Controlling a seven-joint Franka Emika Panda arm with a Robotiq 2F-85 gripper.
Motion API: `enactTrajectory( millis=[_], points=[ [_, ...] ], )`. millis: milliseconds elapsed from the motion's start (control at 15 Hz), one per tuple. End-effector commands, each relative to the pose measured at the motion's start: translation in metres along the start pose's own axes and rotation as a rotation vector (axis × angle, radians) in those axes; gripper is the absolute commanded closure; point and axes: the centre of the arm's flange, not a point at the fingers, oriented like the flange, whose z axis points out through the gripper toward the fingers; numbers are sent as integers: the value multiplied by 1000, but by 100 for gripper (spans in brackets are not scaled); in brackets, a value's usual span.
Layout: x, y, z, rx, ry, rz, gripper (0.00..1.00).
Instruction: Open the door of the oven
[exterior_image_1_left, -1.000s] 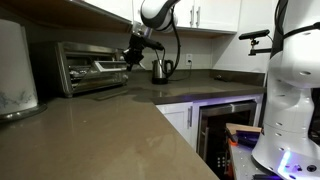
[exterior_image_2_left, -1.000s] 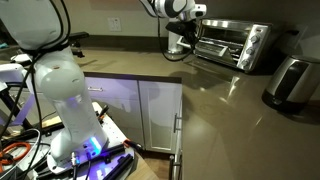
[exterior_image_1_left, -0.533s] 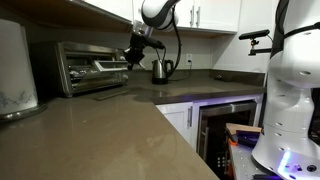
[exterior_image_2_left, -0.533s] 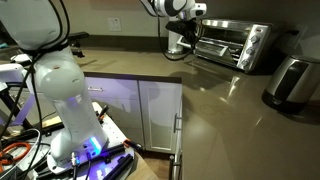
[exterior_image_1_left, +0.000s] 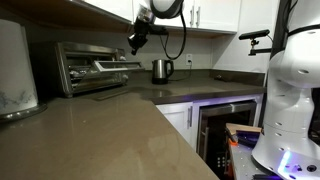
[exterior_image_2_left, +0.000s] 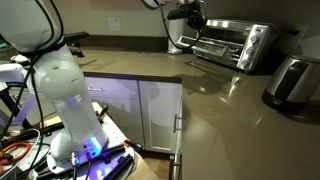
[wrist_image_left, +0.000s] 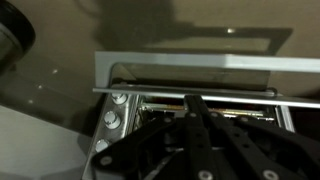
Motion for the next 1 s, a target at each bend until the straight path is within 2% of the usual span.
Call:
enactTrajectory(
  millis=[0,200,333,933],
  points=[
    [14,-3,9,3,143,27,100],
    [19,-11,24,50,218,60,100],
    [19,-19,39,78,219,68,100],
    [-1,-40,52,159,19,121,100]
  ],
)
